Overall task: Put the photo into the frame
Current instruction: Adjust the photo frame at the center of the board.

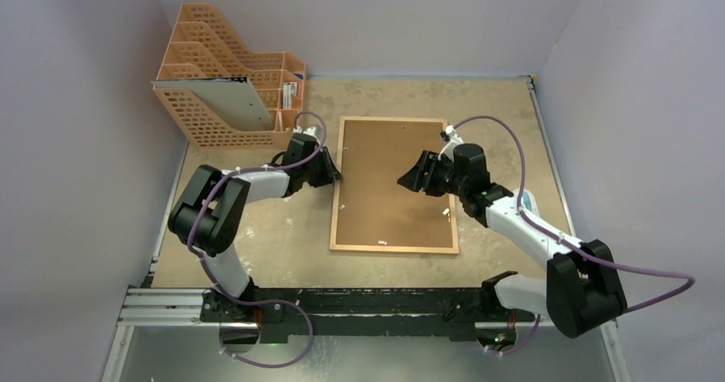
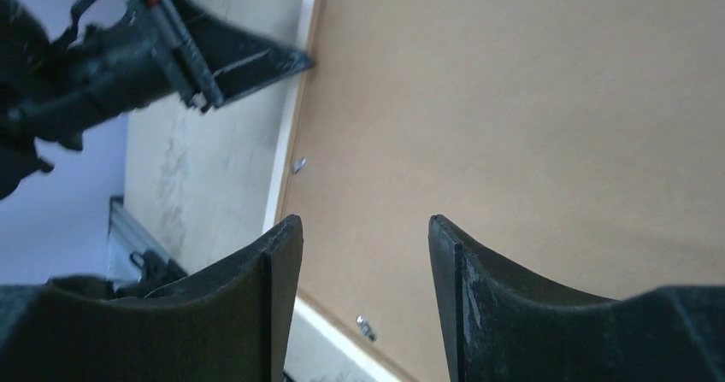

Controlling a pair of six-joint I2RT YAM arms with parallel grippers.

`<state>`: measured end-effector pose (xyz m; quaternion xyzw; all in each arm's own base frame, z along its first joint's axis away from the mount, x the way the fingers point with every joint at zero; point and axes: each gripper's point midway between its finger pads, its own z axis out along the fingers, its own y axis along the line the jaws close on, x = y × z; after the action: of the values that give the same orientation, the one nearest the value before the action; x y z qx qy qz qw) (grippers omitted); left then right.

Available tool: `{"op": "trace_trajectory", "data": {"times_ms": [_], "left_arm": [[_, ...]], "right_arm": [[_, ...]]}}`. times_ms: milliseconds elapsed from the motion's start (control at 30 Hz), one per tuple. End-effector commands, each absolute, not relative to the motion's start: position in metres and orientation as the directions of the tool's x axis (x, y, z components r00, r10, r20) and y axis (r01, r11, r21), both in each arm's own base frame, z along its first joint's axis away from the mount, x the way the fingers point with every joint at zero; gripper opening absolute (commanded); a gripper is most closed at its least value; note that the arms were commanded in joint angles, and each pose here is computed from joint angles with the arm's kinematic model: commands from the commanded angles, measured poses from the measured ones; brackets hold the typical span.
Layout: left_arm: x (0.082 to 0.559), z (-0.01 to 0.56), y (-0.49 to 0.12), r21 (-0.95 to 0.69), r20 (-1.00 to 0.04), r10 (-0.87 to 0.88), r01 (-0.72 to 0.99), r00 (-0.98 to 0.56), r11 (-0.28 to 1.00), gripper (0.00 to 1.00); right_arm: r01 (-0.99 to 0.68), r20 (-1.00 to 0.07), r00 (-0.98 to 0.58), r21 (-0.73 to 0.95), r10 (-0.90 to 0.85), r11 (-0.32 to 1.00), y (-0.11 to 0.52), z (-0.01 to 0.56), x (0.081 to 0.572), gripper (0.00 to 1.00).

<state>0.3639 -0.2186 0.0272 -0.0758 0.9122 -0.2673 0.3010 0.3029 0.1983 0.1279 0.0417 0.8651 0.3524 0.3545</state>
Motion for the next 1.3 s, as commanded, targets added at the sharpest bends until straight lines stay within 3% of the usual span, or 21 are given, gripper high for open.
{"op": "trace_trajectory", "data": {"times_ms": [0, 67, 233, 433, 633, 700, 767, 833, 1000, 1067, 1267], "left_arm": [[0.338, 0.006, -0.218, -0.495, -0.466, -0.259, 0.007, -0.846, 0.869, 0.12], [0.327, 0.004, -0.219, -0.49, -0.46, -0.253, 0.006, -0.851, 0.872, 0.0], [0.301, -0.001, -0.211, -0.505, -0.424, -0.308, -0.06, -0.852, 0.861, 0.0], [0.267, 0.009, -0.203, -0.637, -0.331, -0.569, -0.266, -0.753, 0.724, 0.0], [0.239, 0.029, -0.239, -0.702, -0.31, -0.599, -0.247, -0.738, 0.668, 0.0], [0.23, 0.024, -0.243, -0.682, -0.318, -0.565, -0.231, -0.761, 0.694, 0.09], [0.226, 0.017, -0.236, -0.646, -0.343, -0.543, -0.227, -0.766, 0.729, 0.25], [0.23, 0.017, -0.226, -0.594, -0.411, -0.502, -0.194, -0.761, 0.781, 0.4], [0.257, 0.05, -0.207, -0.408, -0.609, -0.343, -0.088, -0.715, 0.909, 0.63], [0.277, 0.081, -0.214, -0.382, -0.682, -0.287, -0.007, -0.673, 0.924, 0.66], [0.345, 0.149, -0.252, -0.403, -0.779, -0.22, 0.201, -0.587, 0.893, 0.7]], "right_arm": [[-0.276, -0.575, -0.773, 0.685, 0.268, 0.674, 0.212, 0.141, 0.277, 0.58], [-0.245, -0.566, -0.772, 0.685, 0.29, 0.686, 0.208, 0.139, 0.278, 0.57], [-0.17, -0.523, -0.778, 0.709, 0.349, 0.684, 0.204, 0.134, 0.277, 0.56], [-0.093, -0.458, -0.826, 0.685, 0.328, 0.723, 0.195, 0.109, 0.256, 0.54], [0.09, -0.405, -0.822, 0.601, 0.4, 0.794, 0.166, 0.071, 0.243, 0.55], [0.156, -0.41, -0.793, 0.579, 0.451, 0.8, 0.156, 0.068, 0.247, 0.55], [0.171, -0.446, -0.763, 0.559, 0.468, 0.812, 0.149, 0.078, 0.254, 0.55], [0.186, -0.48, -0.735, 0.538, 0.48, 0.822, 0.141, 0.09, 0.259, 0.56], [0.257, -0.457, -0.754, 0.457, 0.472, 0.851, 0.123, 0.09, 0.24, 0.67], [0.28, -0.43, -0.769, 0.438, 0.473, 0.854, 0.119, 0.084, 0.229, 0.79], [0.543, -0.339, -0.702, 0.314, 0.626, 0.779, 0.093, 0.075, 0.211, 0.9]]}}
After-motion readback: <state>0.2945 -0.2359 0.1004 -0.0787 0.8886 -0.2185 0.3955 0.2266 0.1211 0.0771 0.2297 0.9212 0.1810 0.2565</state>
